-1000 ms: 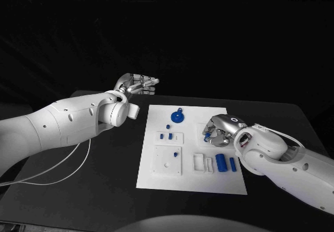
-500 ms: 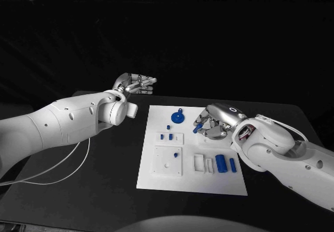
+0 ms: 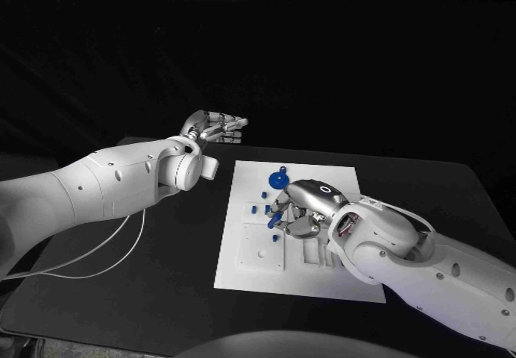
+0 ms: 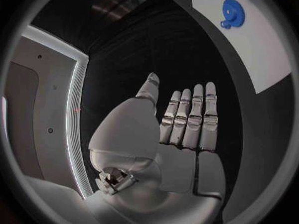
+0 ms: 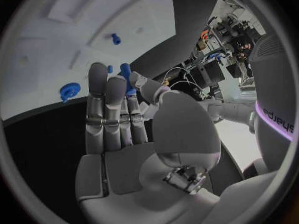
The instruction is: Assemble the parts on the task board
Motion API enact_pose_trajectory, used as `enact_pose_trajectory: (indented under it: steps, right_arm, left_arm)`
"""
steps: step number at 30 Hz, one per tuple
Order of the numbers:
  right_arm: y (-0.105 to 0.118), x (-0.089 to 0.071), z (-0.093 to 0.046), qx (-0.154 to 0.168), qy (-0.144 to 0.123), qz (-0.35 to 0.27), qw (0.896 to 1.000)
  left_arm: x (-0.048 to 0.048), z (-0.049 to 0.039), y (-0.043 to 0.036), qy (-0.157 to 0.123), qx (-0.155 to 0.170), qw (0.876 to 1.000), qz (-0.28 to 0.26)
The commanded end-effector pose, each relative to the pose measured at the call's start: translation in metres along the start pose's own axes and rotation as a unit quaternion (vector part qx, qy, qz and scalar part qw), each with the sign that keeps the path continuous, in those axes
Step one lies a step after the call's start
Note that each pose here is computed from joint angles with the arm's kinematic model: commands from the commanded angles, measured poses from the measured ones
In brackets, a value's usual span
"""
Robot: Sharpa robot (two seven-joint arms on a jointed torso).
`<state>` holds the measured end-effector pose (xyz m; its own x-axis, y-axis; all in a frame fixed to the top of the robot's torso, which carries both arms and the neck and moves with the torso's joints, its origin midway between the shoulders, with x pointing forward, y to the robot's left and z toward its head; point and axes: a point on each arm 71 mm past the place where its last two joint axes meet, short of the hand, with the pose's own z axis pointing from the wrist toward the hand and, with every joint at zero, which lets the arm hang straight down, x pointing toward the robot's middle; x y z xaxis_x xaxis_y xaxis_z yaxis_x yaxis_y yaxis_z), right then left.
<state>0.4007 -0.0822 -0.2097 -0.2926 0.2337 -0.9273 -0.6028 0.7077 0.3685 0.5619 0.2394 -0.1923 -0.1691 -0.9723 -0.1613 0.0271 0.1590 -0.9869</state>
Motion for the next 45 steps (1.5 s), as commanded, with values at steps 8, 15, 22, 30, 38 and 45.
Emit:
enact_pose_trajectory:
  steps: [8,15,22,30,38,45]
  right_arm:
    - [0.022,0.034,0.003,-0.043,0.025,-0.005,0.999]
    - [0.023,0.051,0.001,-0.044,0.036,-0.021,0.998]
    - [0.017,0.057,0.000,-0.027,0.046,-0.037,0.998]
    - [0.015,0.059,-0.001,-0.020,0.055,-0.047,0.997]
    - [0.015,0.060,0.000,-0.015,0.052,-0.056,0.997]
    - [0.016,0.064,0.001,-0.014,0.068,-0.062,0.996]
  left_arm:
    - [0.0165,0.0007,-0.0031,0.027,0.007,1.000,-0.011]
    - [0.0175,0.0020,-0.0032,0.030,0.009,0.999,-0.012]
    - [0.0172,0.0020,-0.0031,0.030,0.009,0.999,-0.012]
    - [0.0169,0.0020,-0.0029,0.029,0.008,0.999,-0.011]
    - [0.0160,0.0019,-0.0027,0.028,0.008,1.000,-0.011]
    - [0.0165,0.0021,-0.0027,0.028,0.008,1.000,-0.011]
